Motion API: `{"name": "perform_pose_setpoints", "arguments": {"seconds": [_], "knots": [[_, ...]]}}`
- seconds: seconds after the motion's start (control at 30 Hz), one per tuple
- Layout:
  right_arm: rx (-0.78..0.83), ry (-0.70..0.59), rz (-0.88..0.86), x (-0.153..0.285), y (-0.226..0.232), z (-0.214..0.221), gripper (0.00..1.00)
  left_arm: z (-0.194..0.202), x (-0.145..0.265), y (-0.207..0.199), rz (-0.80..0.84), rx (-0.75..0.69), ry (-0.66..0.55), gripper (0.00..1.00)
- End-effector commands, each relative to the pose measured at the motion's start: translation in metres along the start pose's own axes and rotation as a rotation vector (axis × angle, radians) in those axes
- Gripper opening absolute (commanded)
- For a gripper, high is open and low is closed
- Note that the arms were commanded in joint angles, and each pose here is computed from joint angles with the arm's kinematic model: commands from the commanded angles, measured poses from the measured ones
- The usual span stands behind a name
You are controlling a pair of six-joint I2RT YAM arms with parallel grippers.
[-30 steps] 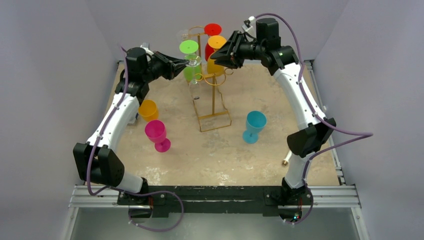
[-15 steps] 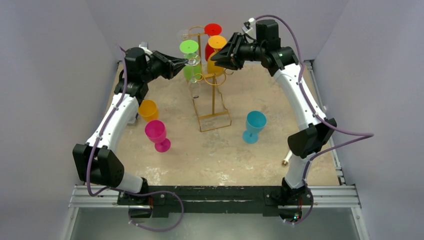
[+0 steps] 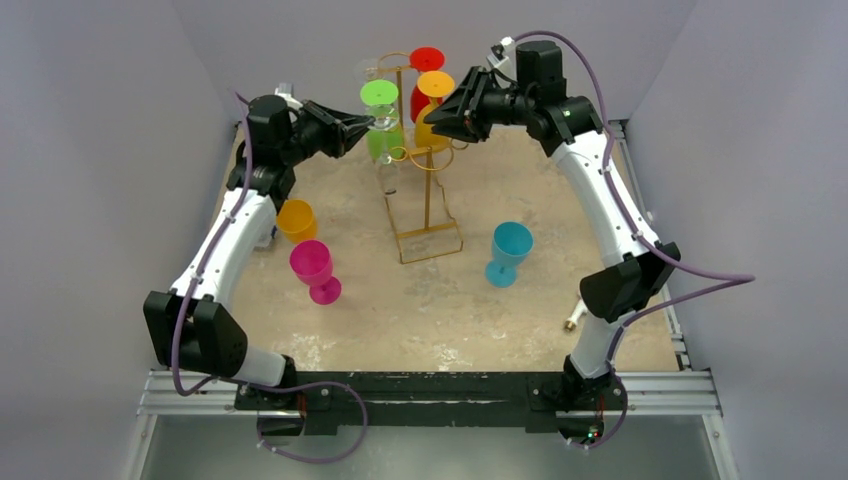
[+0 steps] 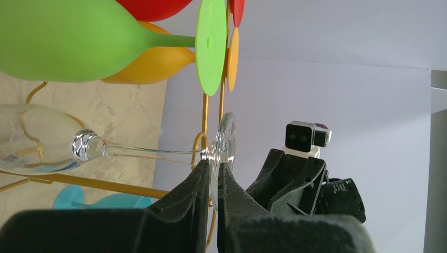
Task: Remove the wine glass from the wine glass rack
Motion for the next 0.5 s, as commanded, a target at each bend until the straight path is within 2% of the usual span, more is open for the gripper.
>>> {"name": "perform_pose_setpoints", "arguments": {"seconds": [0.0, 0.2, 0.47], "knots": [[0.062, -0.027, -0.055, 0.0139, 0.0191, 0.0005, 0.33, -0.0036, 0.0207, -0.0385, 0.142, -0.071, -0.057, 0.0], [0.06, -0.029, -0.051, 0.014, 0.0182, 0.0007, 0.34, -0.0038, 0.0218, -0.0385, 0.143, -0.069, -0.059, 0.0], [0.056, -0.03, -0.049, 0.0153, 0.0186, 0.0016, 0.43, -0.002, 0.0265, -0.0389, 0.148, -0.074, -0.06, 0.0]]}}
Point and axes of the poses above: each gripper's point midway between its finger pads, its own x axis back along the fingers, its own y axis along the line the jaws close on, z = x × y, the point moved 4 cm from there along x, back along the fingers, and after that the axes turned 4 degrees about x, right-handed, at the moved point
